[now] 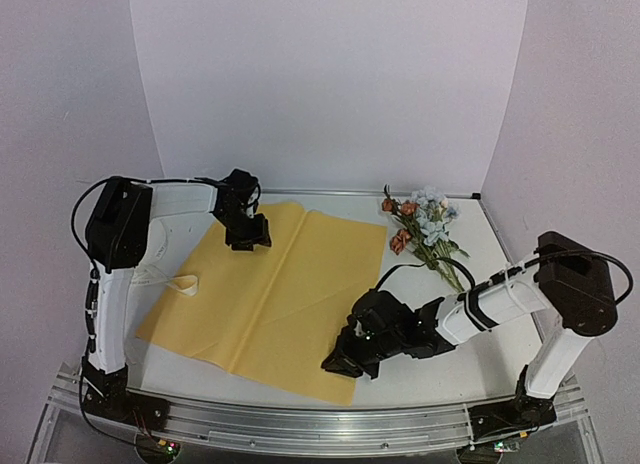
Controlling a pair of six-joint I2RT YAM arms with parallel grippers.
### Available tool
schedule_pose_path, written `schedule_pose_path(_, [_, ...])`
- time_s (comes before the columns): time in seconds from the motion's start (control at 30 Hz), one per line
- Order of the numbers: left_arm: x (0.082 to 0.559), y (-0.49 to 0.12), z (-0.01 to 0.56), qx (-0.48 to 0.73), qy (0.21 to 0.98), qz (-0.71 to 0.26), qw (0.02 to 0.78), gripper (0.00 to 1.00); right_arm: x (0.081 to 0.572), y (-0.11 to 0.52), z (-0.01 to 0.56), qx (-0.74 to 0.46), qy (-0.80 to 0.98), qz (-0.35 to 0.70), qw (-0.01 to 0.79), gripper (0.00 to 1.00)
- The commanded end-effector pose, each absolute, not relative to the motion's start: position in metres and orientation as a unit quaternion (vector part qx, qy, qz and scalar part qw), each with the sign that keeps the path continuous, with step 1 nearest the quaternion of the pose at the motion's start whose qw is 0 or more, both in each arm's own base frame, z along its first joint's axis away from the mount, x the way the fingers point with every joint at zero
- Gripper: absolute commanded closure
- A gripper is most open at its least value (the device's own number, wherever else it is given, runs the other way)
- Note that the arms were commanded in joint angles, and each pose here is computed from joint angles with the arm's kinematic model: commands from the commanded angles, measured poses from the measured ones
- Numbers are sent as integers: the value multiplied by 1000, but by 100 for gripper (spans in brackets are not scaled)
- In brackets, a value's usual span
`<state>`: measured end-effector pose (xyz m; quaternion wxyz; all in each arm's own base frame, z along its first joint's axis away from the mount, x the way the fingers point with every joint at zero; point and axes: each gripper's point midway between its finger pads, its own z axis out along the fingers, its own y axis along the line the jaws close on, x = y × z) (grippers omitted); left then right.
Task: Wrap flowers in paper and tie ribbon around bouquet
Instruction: Adjust the flattened wrapping paper at the center of the board.
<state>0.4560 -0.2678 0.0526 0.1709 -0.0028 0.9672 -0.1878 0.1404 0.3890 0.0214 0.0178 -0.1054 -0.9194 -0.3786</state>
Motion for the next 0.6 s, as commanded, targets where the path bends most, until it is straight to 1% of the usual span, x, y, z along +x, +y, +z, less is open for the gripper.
schedule_pose_path(0.0, [468,-266,31,-13,973,-154,169,45,153,408,56,-70,-917,-393,-17,88])
schedule_pose_path(0.17, [477,-270,17,9,976,-141,168,45,187,388,74,-42,-933,-347,-80,80])
schedule_pose_path(0.33, [479,-287,3,82,978,-105,158,46,255,343,95,-42,-940,-299,-158,64])
schedule_pose_path(0.4, [475,-294,-8,111,979,-91,148,46,290,326,111,-37,-942,-267,-200,54])
schedule_pose_path(0.47, [470,-304,-15,141,976,-83,142,46,323,310,122,-23,-948,-216,-230,46])
schedule_pose_path(0.57, [457,-316,-20,181,971,-81,136,46,366,304,131,-9,-951,-188,-246,38])
